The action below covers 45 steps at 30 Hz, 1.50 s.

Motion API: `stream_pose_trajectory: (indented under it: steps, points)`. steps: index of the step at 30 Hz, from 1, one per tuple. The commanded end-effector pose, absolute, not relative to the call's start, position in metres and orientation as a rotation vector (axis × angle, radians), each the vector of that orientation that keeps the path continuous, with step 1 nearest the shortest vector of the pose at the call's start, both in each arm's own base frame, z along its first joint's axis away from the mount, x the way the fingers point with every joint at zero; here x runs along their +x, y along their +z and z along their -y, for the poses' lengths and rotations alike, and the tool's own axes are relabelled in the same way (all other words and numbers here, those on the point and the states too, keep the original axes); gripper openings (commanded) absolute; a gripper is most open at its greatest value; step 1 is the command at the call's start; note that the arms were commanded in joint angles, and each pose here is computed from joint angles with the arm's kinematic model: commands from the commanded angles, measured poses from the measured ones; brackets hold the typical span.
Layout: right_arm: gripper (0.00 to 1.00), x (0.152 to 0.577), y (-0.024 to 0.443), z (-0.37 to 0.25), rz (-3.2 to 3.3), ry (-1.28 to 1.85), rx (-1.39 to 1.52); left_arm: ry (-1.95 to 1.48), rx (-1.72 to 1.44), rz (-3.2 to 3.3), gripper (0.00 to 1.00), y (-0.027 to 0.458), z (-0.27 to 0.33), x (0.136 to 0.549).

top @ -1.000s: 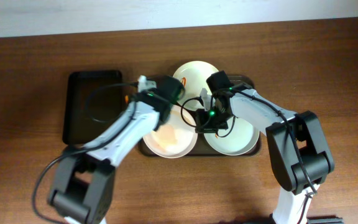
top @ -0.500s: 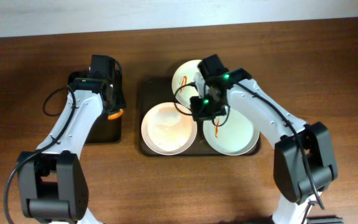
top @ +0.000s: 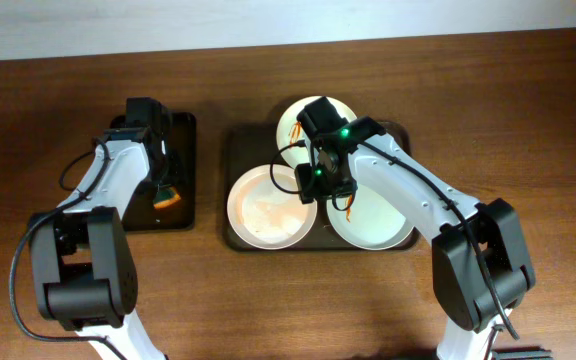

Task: Clean dirty plates on tray and stack at the side
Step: 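Return the sponge to the black tray with the left gripper, then lift the cleaned plate with the right gripper and set it right of the tray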

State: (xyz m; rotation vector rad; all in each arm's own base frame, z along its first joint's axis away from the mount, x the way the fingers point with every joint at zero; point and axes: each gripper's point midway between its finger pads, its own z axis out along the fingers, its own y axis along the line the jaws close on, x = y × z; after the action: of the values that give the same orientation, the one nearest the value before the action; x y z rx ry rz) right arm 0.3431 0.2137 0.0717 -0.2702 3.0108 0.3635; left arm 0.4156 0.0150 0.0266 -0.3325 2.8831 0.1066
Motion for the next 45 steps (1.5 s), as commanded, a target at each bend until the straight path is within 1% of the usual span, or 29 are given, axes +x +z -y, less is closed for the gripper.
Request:
stream_pose_trajectory:
  steps: [1,2,3,4,5,6,12,14,17,20,22,26,28,29,31,32,34,38,42,43,44,45]
  points:
    - [0.56,0.344,0.065,-0.212,-3.018,0.344,-0.261,0.083,-0.313,-2.859,0.64,0.048,-0.013,0.423]
    - [0.62,0.346,0.065,-0.214,-3.007,0.349,-0.266,0.079,-0.312,-2.838,0.64,0.064,-0.013,0.426]
    - [0.63,0.348,0.065,-0.217,-2.993,0.356,-0.272,0.072,-0.311,-2.804,0.67,0.089,-0.013,0.430]
    - [0.63,0.349,0.066,-0.220,-2.983,0.361,-0.278,0.061,-0.308,-2.779,0.76,0.109,-0.012,0.431]
    - [0.63,0.352,0.065,-0.222,-2.966,0.370,-0.282,0.037,-0.301,-2.751,0.79,0.128,-0.009,0.430]
    - [0.63,0.354,0.064,-0.223,-2.956,0.374,-0.282,0.031,-0.299,-2.724,1.00,0.140,-0.009,0.429]
    - [0.61,0.353,0.021,-0.219,-2.987,0.342,-0.264,0.034,-0.300,-2.742,1.00,0.140,-0.009,0.424]
    - [0.57,0.352,0.009,-0.219,-3.009,0.333,-0.264,0.037,-0.302,-2.759,1.00,0.138,-0.009,0.420]
    - [0.55,0.347,-0.011,-0.216,-3.057,0.308,-0.263,0.037,-0.301,-2.760,1.00,0.138,-0.009,0.420]
    - [0.48,0.347,-0.014,-0.216,-3.061,0.306,-0.262,0.038,-0.301,-2.759,1.00,0.138,-0.009,0.420]
    - [0.46,0.345,-0.016,-0.217,-3.067,0.303,-0.265,0.038,-0.301,-2.759,1.00,0.138,-0.009,0.420]
    - [0.38,0.344,-0.021,-0.216,-3.078,0.297,-0.265,0.038,-0.301,-2.759,1.00,0.138,-0.009,0.420]
    - [0.31,0.344,-0.021,-0.216,-3.078,0.297,-0.265,0.038,-0.301,-2.759,1.00,0.138,-0.009,0.420]
    - [0.25,0.343,-0.023,-0.215,-3.082,0.295,-0.264,0.038,-0.301,-2.759,1.00,0.138,-0.009,0.420]
    - [0.19,0.342,-0.026,-0.215,-3.089,0.291,-0.264,0.038,-0.301,-2.759,1.00,0.138,-0.009,0.420]
    - [0.16,0.342,-0.026,-0.215,-3.089,0.291,-0.264,0.038,-0.301,-2.759,1.00,0.138,-0.009,0.420]
    - [0.04,0.342,-0.026,-0.215,-3.090,0.291,-0.264,0.038,-0.301,-2.759,1.00,0.138,-0.009,0.420]
    - [0.04,0.341,-0.022,-0.217,-3.089,0.309,-0.266,0.038,-0.301,-2.759,1.00,0.138,-0.009,0.420]
    - [0.04,0.358,0.020,-0.224,-3.011,0.341,-0.269,0.038,-0.301,-2.759,1.00,0.138,-0.009,0.420]
    - [0.04,0.362,0.029,-0.223,-2.995,0.318,-0.266,0.038,-0.301,-2.759,1.00,0.138,-0.009,0.420]
    - [0.04,0.367,0.051,-0.216,-2.963,0.241,-0.264,0.038,-0.301,-2.759,1.00,0.138,-0.009,0.420]
    - [0.04,0.369,0.062,-0.214,-2.945,0.202,-0.268,0.038,-0.301,-2.759,1.00,0.138,-0.009,0.420]
